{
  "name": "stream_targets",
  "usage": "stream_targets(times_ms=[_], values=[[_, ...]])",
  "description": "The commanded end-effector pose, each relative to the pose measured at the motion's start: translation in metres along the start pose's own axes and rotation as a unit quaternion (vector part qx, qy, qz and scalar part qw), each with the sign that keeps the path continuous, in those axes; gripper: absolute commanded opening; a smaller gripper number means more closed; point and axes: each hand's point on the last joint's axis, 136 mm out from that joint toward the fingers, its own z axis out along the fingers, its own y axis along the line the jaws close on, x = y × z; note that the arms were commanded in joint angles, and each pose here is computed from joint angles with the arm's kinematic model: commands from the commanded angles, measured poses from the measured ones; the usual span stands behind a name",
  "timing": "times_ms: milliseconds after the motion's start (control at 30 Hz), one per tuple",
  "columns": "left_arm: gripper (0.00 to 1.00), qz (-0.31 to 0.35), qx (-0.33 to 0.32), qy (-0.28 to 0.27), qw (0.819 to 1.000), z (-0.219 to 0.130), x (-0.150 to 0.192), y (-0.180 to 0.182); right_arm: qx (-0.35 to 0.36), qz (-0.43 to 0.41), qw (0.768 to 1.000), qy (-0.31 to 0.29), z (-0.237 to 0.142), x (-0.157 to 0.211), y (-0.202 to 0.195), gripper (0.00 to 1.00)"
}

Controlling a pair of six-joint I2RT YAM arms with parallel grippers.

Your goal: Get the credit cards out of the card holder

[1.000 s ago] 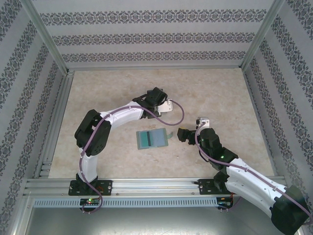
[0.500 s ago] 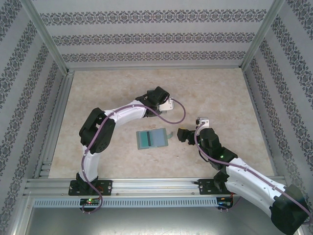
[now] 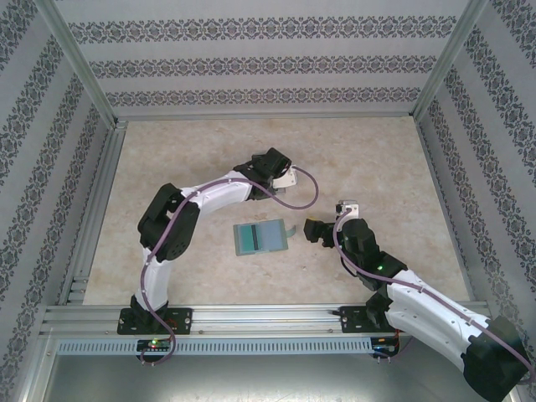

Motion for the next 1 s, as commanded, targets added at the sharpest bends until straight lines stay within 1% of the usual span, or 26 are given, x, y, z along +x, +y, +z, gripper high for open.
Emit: stream_targets(times_ms=[0,100,167,200,233,267,333,433,567,600,700,733,867,900,967], values=[[0.51,-0.098,-0.007,-0.054,0.994,-0.055,-0.017,0.033,-0.001,0.009,1.0,-0.02,-0.002,-0.017,0.004,0.98],[0.57,-0.162,0.02,-0.068,0.984,-0.082,-0.014,0.031,-0.002,0.007,1.0,-0.004,0.0,-0.015,0.007,0.98],[0.63,-0.208,0.031,-0.069,0.975,-0.096,-0.005,0.025,0.0,0.008,1.0,0.014,0.002,-0.011,0.008,0.98],[0.65,-0.236,0.032,-0.071,0.969,-0.103,0.0,0.024,0.001,0.006,1.0,0.028,0.004,-0.005,0.007,0.98],[0.68,-0.26,0.032,-0.069,0.963,-0.107,0.007,0.021,-0.007,0.008,1.0,0.025,0.004,-0.013,0.014,0.98],[0.7,-0.288,0.034,-0.067,0.955,-0.112,0.014,0.018,-0.013,0.006,0.999,0.032,0.005,-0.013,0.018,0.97],[0.72,-0.348,0.033,-0.063,0.935,-0.124,0.026,0.015,-0.022,0.004,0.999,0.044,0.008,-0.009,0.023,0.95],[0.73,-0.442,0.036,-0.058,0.894,-0.143,0.045,0.008,-0.036,-0.016,0.997,0.066,0.013,-0.002,0.036,0.88],[0.74,-0.54,0.06,-0.085,0.835,-0.159,0.068,-0.016,-0.045,-0.052,0.993,0.098,0.026,0.011,0.056,0.81],[0.78,-0.57,0.064,-0.081,0.815,-0.16,0.077,-0.023,-0.049,-0.057,0.991,0.111,0.03,0.016,0.062,0.76],[0.73,-0.629,0.07,-0.056,0.772,-0.159,0.1,-0.044,-0.061,-0.07,0.985,0.145,0.041,0.029,0.078,0.68],[0.72,-0.642,0.075,-0.05,0.762,-0.157,0.105,-0.051,-0.063,-0.072,0.984,0.15,0.044,0.031,0.081,0.66],[0.64,-0.696,0.11,-0.048,0.708,-0.149,0.118,-0.082,-0.071,-0.064,0.978,0.187,0.056,0.047,0.092,0.54],[0.62,-0.705,0.122,-0.049,0.697,-0.146,0.119,-0.089,-0.077,-0.061,0.976,0.196,0.058,0.05,0.096,0.51],[0.57,-0.715,0.141,-0.048,0.683,-0.141,0.119,-0.101,-0.088,-0.05,0.972,0.211,0.061,0.055,0.102,0.49]])
